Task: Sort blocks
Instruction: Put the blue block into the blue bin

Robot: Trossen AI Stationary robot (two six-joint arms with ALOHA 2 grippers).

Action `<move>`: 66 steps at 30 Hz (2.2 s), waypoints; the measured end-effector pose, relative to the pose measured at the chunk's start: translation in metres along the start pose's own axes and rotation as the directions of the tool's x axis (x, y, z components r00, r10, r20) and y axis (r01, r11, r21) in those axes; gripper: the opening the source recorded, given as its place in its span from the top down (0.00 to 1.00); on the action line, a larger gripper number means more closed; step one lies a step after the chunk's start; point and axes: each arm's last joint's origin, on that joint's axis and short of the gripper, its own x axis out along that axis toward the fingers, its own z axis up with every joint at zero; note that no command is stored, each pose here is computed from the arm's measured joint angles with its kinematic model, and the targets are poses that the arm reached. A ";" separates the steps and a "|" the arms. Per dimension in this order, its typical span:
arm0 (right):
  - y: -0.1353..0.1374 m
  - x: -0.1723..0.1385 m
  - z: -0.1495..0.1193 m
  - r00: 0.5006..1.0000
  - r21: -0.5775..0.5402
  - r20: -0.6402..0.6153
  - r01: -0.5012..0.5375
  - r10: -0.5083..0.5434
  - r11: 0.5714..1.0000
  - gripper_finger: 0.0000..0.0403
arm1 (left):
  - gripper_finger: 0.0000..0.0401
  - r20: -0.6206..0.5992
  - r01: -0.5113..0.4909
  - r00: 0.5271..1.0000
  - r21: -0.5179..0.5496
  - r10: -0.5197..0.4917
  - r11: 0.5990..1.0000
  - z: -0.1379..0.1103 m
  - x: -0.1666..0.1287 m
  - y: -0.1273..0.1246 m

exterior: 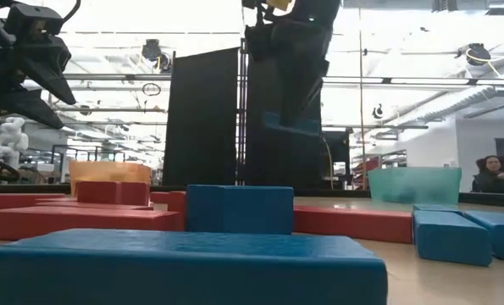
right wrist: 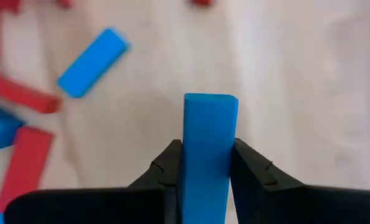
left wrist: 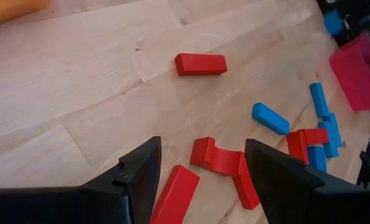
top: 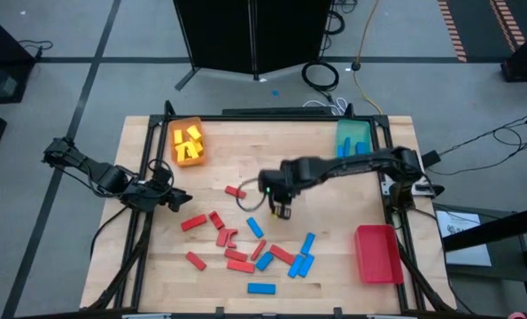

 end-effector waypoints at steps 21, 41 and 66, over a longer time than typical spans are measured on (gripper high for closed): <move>-0.198 -0.122 -0.051 0.934 0.374 -0.076 0.351 -0.348 0.859 0.85 | 0.43 0.000 0.000 1.000 0.000 0.000 1.000 0.000 0.000 0.000; -0.234 -0.108 -0.168 0.925 0.576 -0.217 0.379 -0.311 0.725 0.85 | 0.43 0.006 -0.001 1.000 -0.001 0.001 1.000 0.000 0.000 0.000; -0.244 -0.053 -0.203 0.977 0.734 -0.101 0.200 -0.186 0.650 0.76 | 0.43 0.048 -0.014 0.999 -0.008 0.014 1.000 0.001 0.000 0.001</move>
